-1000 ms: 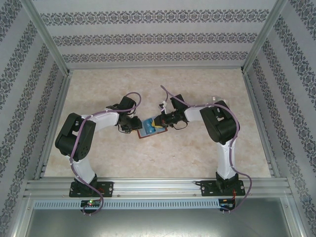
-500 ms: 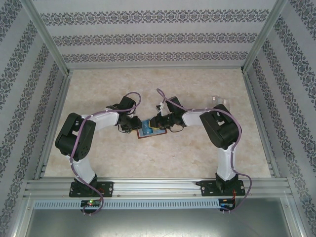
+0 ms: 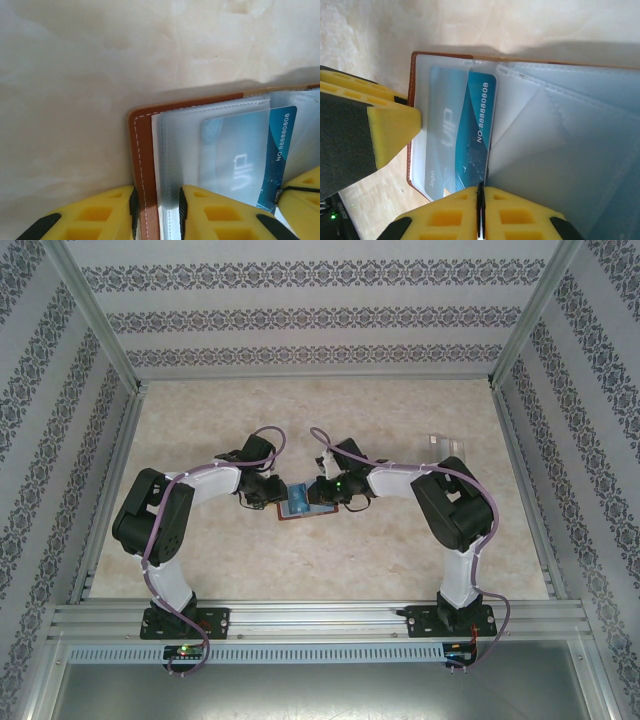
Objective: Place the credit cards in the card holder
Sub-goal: Insert the credit card into the card slot.
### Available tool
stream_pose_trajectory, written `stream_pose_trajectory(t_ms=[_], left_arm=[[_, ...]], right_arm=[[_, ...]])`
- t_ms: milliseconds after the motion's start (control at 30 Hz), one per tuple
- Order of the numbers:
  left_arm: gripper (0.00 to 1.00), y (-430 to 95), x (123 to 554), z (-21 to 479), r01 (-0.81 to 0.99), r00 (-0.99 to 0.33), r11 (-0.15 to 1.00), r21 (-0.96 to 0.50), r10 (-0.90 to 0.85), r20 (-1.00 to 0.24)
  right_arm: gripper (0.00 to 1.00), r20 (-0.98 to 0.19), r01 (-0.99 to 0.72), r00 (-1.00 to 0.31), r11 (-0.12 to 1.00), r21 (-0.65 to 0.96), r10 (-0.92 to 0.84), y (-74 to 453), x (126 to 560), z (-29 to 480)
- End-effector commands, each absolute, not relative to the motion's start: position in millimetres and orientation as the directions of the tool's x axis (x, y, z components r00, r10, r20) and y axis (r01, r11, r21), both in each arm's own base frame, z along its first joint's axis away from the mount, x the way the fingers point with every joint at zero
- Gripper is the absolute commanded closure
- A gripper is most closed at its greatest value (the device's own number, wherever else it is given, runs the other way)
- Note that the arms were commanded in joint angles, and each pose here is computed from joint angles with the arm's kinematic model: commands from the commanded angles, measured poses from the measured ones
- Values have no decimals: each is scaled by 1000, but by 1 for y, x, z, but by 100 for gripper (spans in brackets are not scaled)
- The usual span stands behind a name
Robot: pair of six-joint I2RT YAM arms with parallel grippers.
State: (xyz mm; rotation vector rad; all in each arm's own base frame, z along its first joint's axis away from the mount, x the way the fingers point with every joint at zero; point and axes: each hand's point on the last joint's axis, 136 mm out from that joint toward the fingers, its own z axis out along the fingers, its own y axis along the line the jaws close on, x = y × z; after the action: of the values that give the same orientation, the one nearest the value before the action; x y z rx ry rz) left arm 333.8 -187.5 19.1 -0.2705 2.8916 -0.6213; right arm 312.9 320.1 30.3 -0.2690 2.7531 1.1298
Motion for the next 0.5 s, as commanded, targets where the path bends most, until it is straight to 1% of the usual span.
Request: stream_pose_trajectory(t_ms=[0,100,167,300,467], left_arm=[[70,-201,340,-3,-116,-973,886,-449,-193,-128],[73,-201,338,-3,-115,-974,885,-451,-191,-126],[74,-202,338,-3,-114,-974,882,-457,-190,-125],[75,-202,338,-2,-108,-974,883,-457,-186,-128],[75,-203,339,1,-104,-974,882,-461,-184,-133]], right_arm=[[90,-231,-258,-963,718,646,-138,323,313,34],[90,-228,-262,-962,719,644,-147,327,312,31],[92,-231,-268,-961,717,643,-152,330,312,32],[96,-233,-287,-956,709,644,-176,338,309,33],[98,-229,-303,-953,696,651,-200,349,307,34]])
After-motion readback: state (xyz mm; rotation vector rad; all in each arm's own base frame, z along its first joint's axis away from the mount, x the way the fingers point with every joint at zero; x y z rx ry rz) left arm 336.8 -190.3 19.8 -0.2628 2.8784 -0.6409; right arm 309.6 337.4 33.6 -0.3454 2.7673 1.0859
